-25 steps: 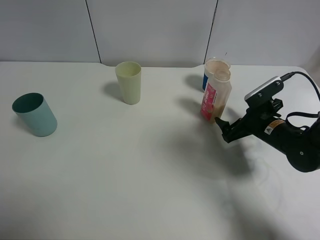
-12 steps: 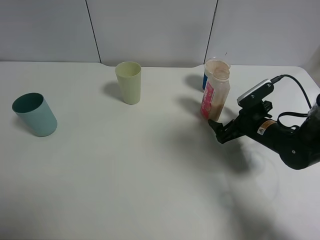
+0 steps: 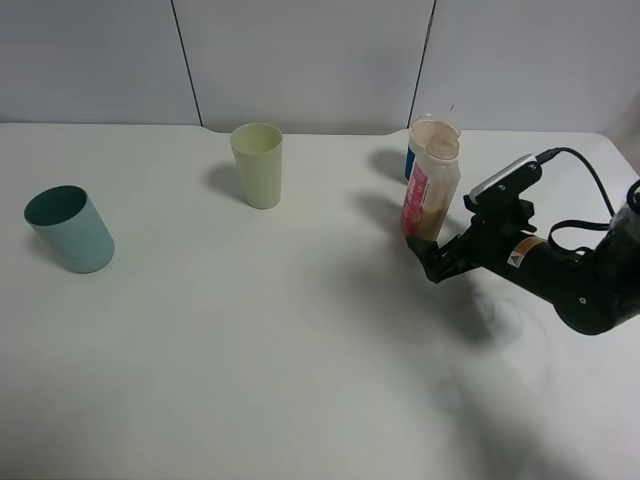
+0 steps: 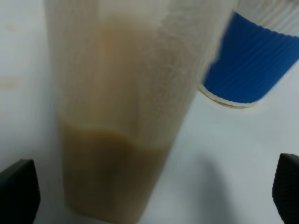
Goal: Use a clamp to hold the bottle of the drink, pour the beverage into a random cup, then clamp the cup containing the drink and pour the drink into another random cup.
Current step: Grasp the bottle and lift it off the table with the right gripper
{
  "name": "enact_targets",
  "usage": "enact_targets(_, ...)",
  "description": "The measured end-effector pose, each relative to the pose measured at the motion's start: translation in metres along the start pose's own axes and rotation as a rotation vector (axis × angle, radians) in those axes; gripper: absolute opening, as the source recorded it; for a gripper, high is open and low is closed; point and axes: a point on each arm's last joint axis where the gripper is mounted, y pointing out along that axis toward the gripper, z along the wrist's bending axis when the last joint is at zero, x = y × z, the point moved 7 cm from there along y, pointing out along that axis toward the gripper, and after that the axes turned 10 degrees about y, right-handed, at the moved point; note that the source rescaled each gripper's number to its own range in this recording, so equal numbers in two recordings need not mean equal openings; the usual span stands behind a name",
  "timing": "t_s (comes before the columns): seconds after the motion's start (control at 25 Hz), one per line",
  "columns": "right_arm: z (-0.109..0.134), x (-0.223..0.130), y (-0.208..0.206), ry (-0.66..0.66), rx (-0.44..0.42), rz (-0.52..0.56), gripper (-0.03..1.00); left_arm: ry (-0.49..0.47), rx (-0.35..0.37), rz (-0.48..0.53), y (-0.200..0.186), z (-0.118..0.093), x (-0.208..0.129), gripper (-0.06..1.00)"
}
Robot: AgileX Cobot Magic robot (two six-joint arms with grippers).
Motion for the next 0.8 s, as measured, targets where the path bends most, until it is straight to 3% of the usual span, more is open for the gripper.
enact_targets(0.2,0.007,0.003,0.003,0.000,0.014,-0.009,1.00,0.000,0.000,0.000,0.000,0.000,0.000,1.00)
enact_targets(0.8,0.006,0.022,0.021,0.054,-0.054,-0.065,1.00,0.000,0.000,0.000,0.000,0.000,0.000,1.00)
